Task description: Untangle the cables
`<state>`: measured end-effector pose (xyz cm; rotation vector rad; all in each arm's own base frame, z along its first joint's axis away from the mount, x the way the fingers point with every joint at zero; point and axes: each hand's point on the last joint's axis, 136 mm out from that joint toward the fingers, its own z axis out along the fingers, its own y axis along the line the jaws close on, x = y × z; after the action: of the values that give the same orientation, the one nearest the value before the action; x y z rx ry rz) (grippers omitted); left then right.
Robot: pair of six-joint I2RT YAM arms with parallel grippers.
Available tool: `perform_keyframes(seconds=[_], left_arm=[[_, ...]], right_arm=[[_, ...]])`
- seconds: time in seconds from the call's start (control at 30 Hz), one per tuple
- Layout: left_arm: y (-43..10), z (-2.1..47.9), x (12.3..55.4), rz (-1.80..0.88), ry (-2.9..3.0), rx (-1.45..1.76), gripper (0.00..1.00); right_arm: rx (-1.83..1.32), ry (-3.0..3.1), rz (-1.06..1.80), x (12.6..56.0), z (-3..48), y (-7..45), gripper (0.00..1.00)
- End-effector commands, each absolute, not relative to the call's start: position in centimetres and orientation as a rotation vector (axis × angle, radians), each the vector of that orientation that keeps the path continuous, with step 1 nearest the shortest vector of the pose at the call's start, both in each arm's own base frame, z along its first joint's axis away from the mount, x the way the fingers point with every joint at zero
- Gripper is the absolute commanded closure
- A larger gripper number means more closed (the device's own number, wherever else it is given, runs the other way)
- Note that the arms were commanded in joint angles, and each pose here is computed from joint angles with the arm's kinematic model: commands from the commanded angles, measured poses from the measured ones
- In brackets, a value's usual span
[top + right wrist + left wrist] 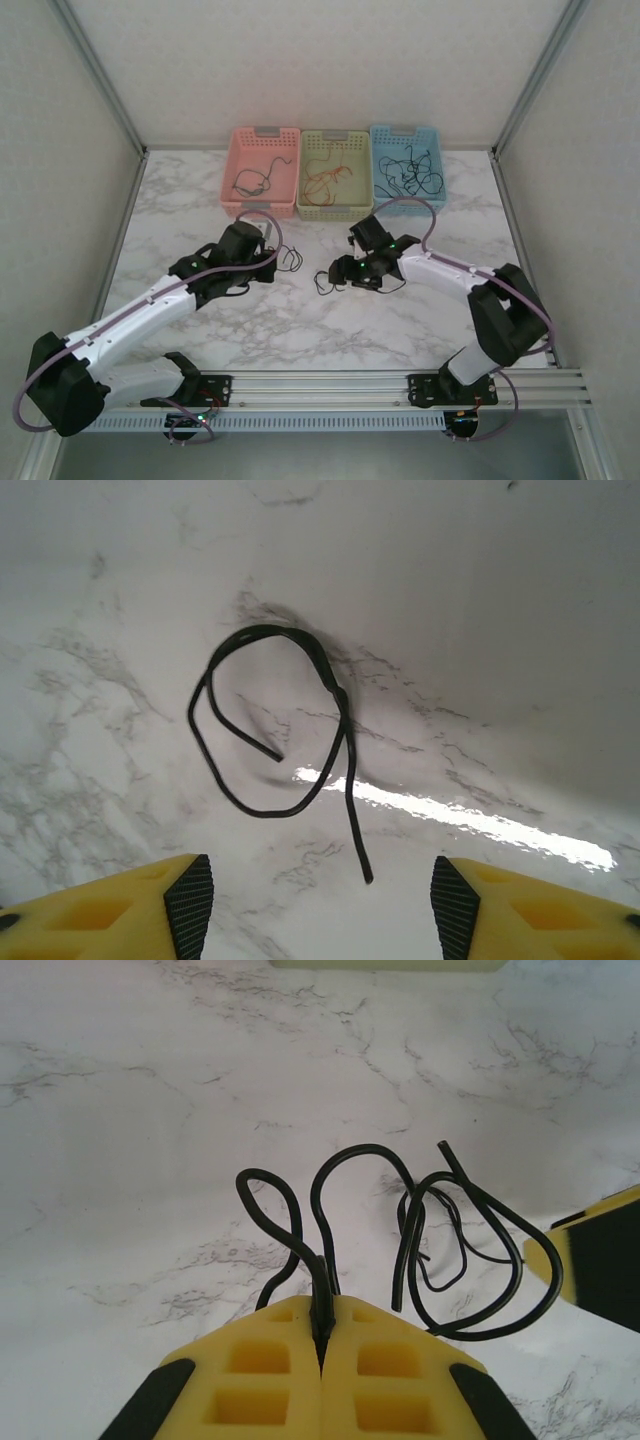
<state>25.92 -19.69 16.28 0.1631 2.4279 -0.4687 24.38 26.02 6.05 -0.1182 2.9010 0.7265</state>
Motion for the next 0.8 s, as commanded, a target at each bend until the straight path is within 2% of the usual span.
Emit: perform_keyframes(seconds=[0.0, 0.17, 0.4, 0.5, 0.6, 0.77], left_arm=[[-18.5, 16.2, 25.8, -0.424, 2.426, 0.123, 1.0], [-18.2, 16.0, 25.6, -0.424, 2.425, 0.112, 1.0], [-18.0, 15.6, 25.6, -0.41, 2.432, 0.112, 1.0], [-18.1, 15.3, 25.5, -0.412, 2.44, 0.112, 1.0], [-18.3, 14.9, 25.5, -0.418, 2.45, 0.114, 1.0], [-19.2, 14.3, 25.4, -0.486, 2.454, 0.11, 1.0]], right_arm=[[-0.159, 2.947, 0.704, 24.1, 4.3, 26.4, 0.41], [-0.169, 2.968, 0.674, 24.4, 2.9, 26.5, 0.5], [-0.16, 2.993, 0.686, 24.1, 1.8, 26.6, 0.84], [-0.175, 2.95, 0.684, 24.4, 2.9, 26.4, 0.93], [-0.2, 2.878, 0.687, 25.0, 4.8, 26.3, 1.0], [-0.2, 2.781, 0.744, 25.7, 7.9, 26.4, 1.0]])
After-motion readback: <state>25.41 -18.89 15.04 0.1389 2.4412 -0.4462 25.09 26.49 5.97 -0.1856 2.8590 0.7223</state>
